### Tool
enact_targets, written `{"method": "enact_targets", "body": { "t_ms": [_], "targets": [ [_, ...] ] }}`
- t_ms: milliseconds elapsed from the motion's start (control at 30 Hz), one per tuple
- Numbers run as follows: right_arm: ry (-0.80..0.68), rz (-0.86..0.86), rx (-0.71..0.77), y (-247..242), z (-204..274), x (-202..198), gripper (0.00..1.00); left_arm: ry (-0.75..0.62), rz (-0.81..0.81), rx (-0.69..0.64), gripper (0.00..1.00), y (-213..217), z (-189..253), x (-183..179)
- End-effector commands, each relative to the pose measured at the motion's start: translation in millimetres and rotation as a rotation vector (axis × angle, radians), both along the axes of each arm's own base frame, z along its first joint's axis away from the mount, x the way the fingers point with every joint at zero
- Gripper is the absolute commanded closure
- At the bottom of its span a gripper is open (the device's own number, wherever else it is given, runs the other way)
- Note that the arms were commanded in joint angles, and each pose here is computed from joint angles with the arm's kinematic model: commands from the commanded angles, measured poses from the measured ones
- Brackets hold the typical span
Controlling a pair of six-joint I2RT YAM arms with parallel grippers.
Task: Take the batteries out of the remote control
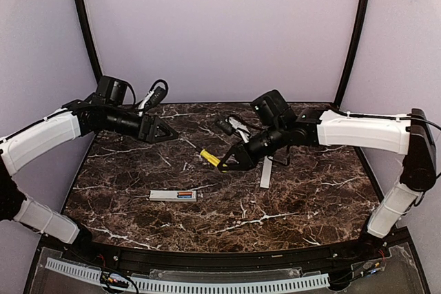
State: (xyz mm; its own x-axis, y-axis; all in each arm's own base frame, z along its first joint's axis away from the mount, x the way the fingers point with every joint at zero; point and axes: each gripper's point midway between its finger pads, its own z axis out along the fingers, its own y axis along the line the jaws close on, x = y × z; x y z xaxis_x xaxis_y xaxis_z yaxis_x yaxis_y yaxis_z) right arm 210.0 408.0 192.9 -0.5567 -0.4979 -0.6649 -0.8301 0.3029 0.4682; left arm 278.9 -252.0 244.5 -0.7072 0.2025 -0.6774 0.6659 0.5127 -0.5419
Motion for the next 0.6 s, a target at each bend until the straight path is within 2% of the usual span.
{"method": "enact_targets", "body": {
  "t_ms": [0, 267, 567],
  "targets": [
    [-0.011, 0.19, 0.166, -2.1, 39.2, -33.2, 1.0, 0.059, -0.185, -0.182, 0.31, -21.7, 24.3, -23.2],
    [0.037, 0.294, 0.215, -6.7, 47.7, -52.8, 1.0, 0.036, -0.382, -0.279, 0.34, -52.7, 48.0, -56.6],
    [0.072, 0.305, 0.212, -5.4, 45.0, -54.7, 1.0, 0.04, -0.479, -0.274, 0.4, -67.1, 38.5, -68.5]
  ]
}}
